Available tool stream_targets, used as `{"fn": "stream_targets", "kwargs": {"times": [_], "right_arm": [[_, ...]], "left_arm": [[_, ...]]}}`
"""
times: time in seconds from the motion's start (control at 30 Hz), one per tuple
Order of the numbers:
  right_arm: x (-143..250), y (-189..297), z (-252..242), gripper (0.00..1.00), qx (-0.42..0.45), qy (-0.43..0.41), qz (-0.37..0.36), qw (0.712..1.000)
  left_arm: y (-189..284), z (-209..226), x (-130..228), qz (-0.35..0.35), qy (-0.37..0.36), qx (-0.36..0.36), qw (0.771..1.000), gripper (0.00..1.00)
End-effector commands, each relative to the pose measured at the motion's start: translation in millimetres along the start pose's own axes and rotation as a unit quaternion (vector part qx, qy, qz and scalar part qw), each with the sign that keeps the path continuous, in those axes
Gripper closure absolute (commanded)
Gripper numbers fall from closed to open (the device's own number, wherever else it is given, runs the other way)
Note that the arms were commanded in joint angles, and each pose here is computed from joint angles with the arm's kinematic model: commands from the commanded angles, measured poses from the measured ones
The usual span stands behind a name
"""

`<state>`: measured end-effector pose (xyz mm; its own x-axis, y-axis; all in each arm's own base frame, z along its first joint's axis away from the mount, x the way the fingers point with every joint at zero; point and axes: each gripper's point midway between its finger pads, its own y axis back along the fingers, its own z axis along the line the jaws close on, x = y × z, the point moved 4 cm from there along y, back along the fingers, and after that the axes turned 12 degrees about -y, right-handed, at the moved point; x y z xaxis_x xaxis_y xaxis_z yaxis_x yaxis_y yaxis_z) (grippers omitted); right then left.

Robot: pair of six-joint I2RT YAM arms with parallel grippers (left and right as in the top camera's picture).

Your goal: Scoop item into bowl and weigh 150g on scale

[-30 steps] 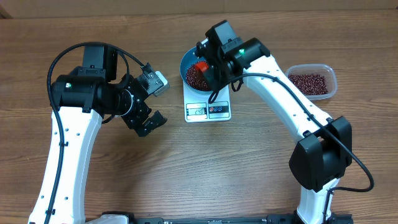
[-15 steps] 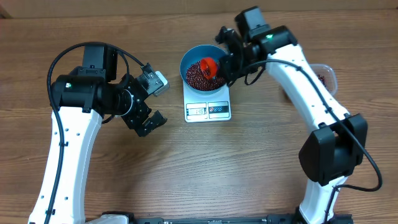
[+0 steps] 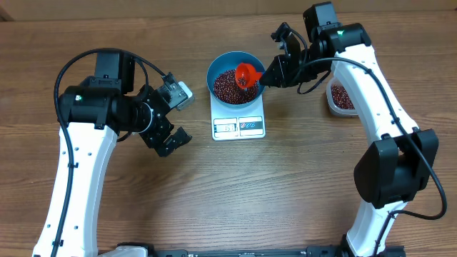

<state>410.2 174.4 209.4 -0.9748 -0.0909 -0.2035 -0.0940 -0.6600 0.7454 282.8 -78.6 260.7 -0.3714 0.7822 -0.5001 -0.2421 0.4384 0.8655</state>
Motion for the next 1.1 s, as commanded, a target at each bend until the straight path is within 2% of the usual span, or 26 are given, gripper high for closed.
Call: {"fn": "stream_targets", "kwargs": {"times": [0.0, 0.27, 0.67, 0.9, 1.07], "right_arm": [[-5, 9, 12, 0.96, -0.019, 0.017, -0.014, 1.0], [-8, 8, 12, 0.96, -0.01, 0.039, -0.021, 0.999], [-24, -18, -6, 0.96, 0.138, 0.093, -0.067, 0.984], [-18, -45, -15, 0.96, 0.202, 0.107, -0.051, 0.972], [-7, -67, -7, 0.96, 0.205, 0.128, -0.022, 0.97]], "left_arm": [[8, 1, -5, -0.01, -0.002, -0.012, 1.0, 0.0], [8, 1, -5, -0.01, -0.002, -0.012, 1.0, 0.0], [8, 1, -5, -0.01, -0.002, -0.012, 1.0, 0.01], [8, 1, -5, -0.01, -0.002, -0.012, 1.0, 0.0], [8, 1, -5, -0.01, -0.002, -0.012, 1.0, 0.0]]}}
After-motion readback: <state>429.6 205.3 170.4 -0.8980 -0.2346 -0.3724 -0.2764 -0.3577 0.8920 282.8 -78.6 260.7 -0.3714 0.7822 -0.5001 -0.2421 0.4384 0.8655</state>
